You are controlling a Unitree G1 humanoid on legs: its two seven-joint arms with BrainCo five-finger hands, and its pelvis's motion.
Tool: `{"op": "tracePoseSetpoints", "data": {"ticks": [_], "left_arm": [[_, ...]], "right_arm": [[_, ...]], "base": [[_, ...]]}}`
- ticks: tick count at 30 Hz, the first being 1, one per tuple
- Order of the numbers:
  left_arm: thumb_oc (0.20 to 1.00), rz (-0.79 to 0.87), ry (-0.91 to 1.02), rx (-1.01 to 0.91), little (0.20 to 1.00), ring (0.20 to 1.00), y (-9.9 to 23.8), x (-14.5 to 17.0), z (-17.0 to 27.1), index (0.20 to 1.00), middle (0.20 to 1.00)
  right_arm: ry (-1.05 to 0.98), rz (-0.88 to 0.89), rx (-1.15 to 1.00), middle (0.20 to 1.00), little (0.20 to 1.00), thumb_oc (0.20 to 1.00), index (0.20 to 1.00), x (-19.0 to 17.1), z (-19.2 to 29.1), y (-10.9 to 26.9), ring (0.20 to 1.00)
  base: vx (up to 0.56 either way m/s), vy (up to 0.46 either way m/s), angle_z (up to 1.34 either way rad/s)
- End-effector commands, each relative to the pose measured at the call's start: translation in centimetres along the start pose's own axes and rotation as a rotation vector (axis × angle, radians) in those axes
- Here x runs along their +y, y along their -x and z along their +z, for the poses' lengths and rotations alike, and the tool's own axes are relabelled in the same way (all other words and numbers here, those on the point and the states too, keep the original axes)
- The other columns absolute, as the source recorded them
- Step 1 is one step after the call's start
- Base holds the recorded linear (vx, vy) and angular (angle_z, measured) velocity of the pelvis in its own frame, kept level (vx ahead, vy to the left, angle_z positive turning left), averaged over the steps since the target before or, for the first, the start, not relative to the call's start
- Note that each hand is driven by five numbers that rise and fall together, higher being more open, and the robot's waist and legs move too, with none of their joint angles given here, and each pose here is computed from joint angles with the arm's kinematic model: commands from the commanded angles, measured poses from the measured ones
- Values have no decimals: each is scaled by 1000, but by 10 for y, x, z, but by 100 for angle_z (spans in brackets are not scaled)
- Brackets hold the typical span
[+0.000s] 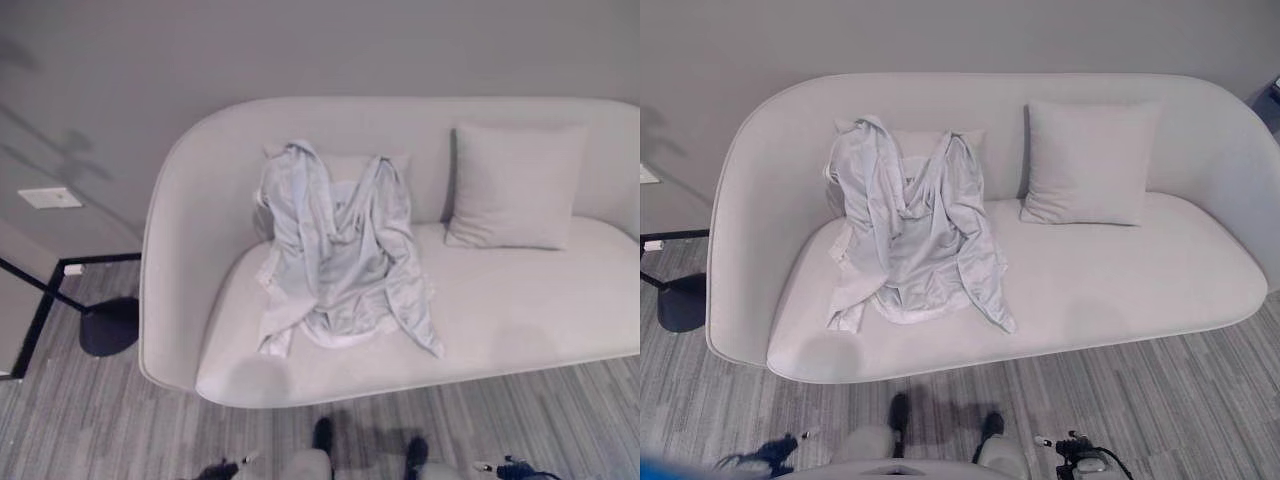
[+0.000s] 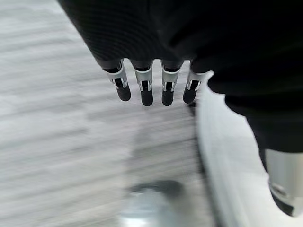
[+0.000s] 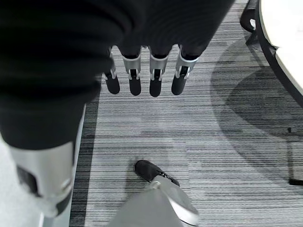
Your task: Hang the clothes on the sofa on the clothes rack.
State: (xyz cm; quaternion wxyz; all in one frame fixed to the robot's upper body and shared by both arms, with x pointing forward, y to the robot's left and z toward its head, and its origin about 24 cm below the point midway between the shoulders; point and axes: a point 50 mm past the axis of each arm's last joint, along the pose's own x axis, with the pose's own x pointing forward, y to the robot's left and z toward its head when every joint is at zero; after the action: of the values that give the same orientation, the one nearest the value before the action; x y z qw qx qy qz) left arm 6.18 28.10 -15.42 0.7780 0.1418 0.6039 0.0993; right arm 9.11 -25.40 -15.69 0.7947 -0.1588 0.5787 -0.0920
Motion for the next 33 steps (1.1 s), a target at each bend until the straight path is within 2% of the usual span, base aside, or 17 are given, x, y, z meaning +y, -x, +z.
{"op": "tracePoseSetpoints", "data": {"ticks": [1,4,12,22,29,33], "left_arm": [[1000,-12,-10,-104,1000,1000,-3,-3,37,1000,1000],[1000,-44,-20,-115,1000,1000,-2,-17,40,1000,1000],[1000,-77,-75,-166,1000,1000,-1,-29,53,1000,1000],[1000,-66,-35,-142,1000,1000,-1,-28,47,1000,1000],[1000,4,31,-162,1000,1000,-2,0,49,1000,1000],[1000,10,19,-183,1000,1000,-1,2,55,1000,1000]], "right_arm": [[35,-67,-35,1000,1000,1000,1000,-23,16,-3,1000],[63,-40,-60,1000,1000,1000,1000,-15,21,-2,1000],[95,-11,-84,1000,1000,1000,1000,-7,26,-2,1000],[75,-83,-69,1000,1000,1000,1000,-29,21,-2,1000],[112,-181,-245,1000,1000,1000,1000,-63,72,2,1000],[148,-235,-365,1000,1000,1000,1000,-80,109,10,1000]], "base": [[34,-8,26],[126,-76,10],[57,-72,3],[39,18,16],[-9,126,9],[-57,144,6]]}}
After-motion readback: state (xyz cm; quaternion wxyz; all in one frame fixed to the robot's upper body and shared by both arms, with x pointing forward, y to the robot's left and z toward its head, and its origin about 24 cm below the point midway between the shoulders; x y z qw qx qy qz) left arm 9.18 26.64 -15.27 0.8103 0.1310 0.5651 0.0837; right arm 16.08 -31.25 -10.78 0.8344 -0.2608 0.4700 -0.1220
